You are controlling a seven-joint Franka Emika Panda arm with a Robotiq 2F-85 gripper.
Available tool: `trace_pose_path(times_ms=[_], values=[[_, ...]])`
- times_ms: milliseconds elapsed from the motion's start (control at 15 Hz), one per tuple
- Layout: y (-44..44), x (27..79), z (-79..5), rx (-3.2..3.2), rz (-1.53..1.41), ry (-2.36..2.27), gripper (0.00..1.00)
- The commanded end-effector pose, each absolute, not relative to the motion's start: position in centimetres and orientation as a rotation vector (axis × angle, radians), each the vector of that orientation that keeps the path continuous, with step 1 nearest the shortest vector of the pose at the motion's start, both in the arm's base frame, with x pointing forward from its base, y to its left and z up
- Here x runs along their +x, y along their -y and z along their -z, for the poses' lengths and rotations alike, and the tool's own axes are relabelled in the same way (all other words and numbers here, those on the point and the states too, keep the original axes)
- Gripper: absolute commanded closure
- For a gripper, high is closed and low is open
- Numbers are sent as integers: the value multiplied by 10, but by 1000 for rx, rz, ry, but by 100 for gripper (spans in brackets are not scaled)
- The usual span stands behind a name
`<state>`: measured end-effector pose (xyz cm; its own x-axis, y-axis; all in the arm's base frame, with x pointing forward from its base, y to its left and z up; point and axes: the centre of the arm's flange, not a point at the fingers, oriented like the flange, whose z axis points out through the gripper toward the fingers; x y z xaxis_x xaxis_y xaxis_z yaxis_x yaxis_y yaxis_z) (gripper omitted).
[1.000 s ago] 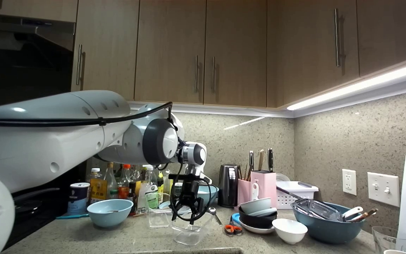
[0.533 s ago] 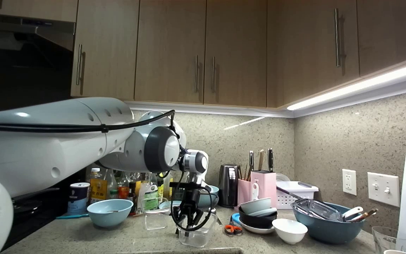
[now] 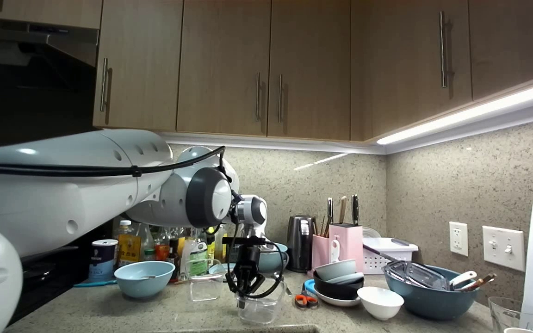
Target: Unstack the two containers on the table
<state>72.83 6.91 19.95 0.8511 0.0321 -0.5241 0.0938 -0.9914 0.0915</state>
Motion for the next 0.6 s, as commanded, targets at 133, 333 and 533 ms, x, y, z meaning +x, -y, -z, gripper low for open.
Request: trace_pose_path(times_ms=[133, 333, 533], values=[[-83, 740, -203, 2782, 899, -521, 94], [-89, 741, -196, 2692, 939, -706, 94], [-91, 743, -192, 2615, 959, -796, 95]])
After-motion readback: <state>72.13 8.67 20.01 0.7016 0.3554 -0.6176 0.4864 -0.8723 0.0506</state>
